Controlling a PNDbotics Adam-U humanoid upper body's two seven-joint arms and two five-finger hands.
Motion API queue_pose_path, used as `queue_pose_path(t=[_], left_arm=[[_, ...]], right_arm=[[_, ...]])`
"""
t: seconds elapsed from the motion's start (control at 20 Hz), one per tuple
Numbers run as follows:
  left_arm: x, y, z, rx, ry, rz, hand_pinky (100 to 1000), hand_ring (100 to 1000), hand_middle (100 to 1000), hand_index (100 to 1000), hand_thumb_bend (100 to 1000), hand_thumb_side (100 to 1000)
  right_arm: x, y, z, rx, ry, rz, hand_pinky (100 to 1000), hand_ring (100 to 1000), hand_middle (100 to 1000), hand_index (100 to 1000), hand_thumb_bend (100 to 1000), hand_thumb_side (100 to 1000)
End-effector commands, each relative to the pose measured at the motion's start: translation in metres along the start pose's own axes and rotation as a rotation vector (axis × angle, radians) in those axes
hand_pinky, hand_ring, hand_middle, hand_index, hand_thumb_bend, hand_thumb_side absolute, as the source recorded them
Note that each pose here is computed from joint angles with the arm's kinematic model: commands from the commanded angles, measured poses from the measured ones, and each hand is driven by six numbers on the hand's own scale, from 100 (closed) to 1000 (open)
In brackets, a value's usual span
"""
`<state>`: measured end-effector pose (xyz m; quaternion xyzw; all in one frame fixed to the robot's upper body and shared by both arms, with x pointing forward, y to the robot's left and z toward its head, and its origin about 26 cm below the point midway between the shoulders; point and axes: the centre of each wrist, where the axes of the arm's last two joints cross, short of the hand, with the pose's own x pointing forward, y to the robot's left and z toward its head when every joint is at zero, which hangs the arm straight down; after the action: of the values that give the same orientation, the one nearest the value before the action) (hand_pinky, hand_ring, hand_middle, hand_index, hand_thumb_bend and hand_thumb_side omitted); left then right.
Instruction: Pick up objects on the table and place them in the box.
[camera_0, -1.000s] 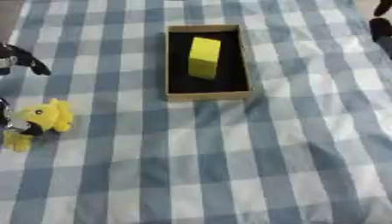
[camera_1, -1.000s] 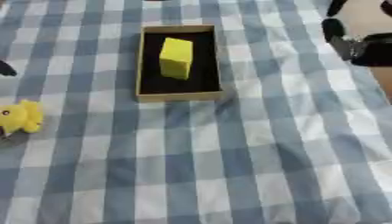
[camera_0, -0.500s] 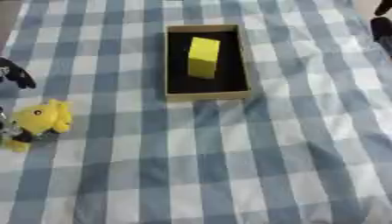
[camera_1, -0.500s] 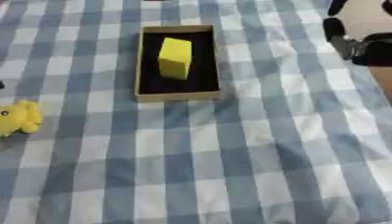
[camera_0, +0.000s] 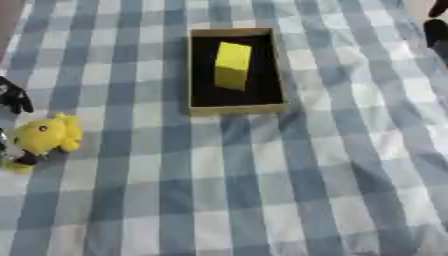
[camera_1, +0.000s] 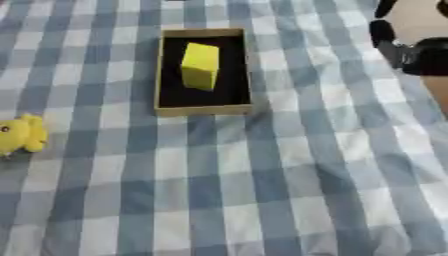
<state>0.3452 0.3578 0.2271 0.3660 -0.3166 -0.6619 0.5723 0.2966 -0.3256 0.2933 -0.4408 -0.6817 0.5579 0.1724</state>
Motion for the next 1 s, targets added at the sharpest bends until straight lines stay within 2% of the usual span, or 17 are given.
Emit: queue_pose_path(t=[0.05,0.45,0.65,0.8,1.0], left_arm=[[-0.006,0.007,0.002,0.017,0.044,-0.017,833,803,632,773,729,409],[-0.003,0.003,-0.003,0.009,0.054,-0.053,778,716,542,708,666,350],[-0.002,0.002,-0.003,0.000,0.053,-0.066,738,661,495,670,627,238],[0.001,0.004,0.000,0.004,0.025,-0.070,726,650,489,665,581,195],[0.009,0.011,0.014,0.037,-0.025,-0.081,724,649,488,666,527,238]], right_arm=[[0.000,-0.012,0.000,-0.023,-0.002,0.033,549,667,566,582,100,260],[0.000,-0.011,0.001,-0.025,0.002,0.029,547,665,565,581,100,259],[0.000,-0.011,0.001,-0.026,0.004,0.028,548,665,565,581,100,259],[0.000,-0.011,0.001,-0.027,0.008,0.028,547,665,565,581,100,260],[-0.001,-0.011,0.002,-0.025,0.011,0.028,547,664,565,581,100,260]])
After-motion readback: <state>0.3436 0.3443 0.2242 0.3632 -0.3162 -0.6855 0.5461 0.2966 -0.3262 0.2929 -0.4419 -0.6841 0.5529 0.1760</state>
